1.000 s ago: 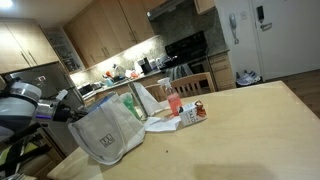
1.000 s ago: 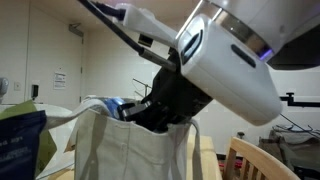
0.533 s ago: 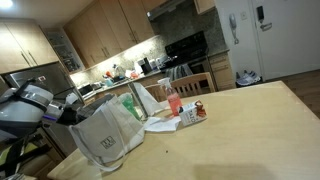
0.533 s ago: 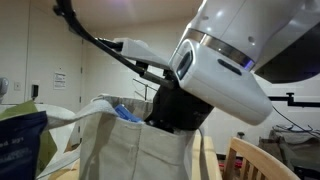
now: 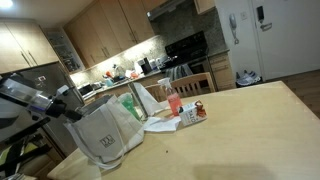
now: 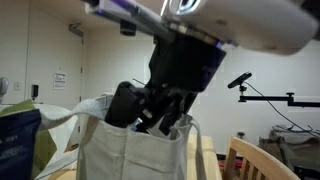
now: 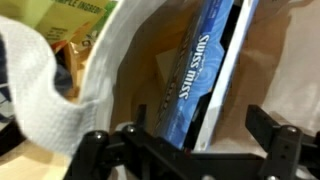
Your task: Pick up the three objects from the table, put them in the carrier bag and move the bag to the center of the table
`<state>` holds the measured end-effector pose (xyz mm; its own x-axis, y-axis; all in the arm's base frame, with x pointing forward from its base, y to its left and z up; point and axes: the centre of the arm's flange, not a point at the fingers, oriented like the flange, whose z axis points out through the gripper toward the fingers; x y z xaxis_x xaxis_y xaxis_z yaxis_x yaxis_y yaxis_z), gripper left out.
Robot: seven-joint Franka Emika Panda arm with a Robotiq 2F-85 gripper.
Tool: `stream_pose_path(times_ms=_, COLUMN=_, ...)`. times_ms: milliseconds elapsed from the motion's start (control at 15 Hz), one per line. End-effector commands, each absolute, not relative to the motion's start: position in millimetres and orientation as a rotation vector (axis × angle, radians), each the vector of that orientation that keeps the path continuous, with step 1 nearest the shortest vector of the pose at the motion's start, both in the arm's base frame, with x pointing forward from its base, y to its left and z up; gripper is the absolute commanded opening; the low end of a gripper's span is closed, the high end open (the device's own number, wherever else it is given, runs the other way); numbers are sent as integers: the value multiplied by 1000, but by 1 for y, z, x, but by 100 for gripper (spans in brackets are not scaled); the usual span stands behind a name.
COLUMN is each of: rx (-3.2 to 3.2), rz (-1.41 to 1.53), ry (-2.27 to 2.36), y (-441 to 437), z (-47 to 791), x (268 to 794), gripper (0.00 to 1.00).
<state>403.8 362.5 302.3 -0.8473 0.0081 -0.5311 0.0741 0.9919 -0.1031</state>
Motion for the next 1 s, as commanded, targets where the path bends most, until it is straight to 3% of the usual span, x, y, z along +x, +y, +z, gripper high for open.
stream_pose_path(times_ms=0, rx=-39, rz=-279, ry=2499, y=381, z=377, x=383, gripper=100)
stream_pose_path(times_ms=333, rx=-103, rz=-373, ry=2374, y=387, z=446, x=355, gripper=100)
stream_pose_path(times_ms=667, rx=11, rz=-338, ry=2238, y=340, z=485, x=355, gripper=100)
stream_pose_path(times_ms=800, rx=90, rz=-311, ry=2207, y=308, z=493, x=362, gripper=74)
stream_pose_path(times_ms=933, rx=187, rz=-277, ry=2178, y=270, z=502, x=370, gripper=58)
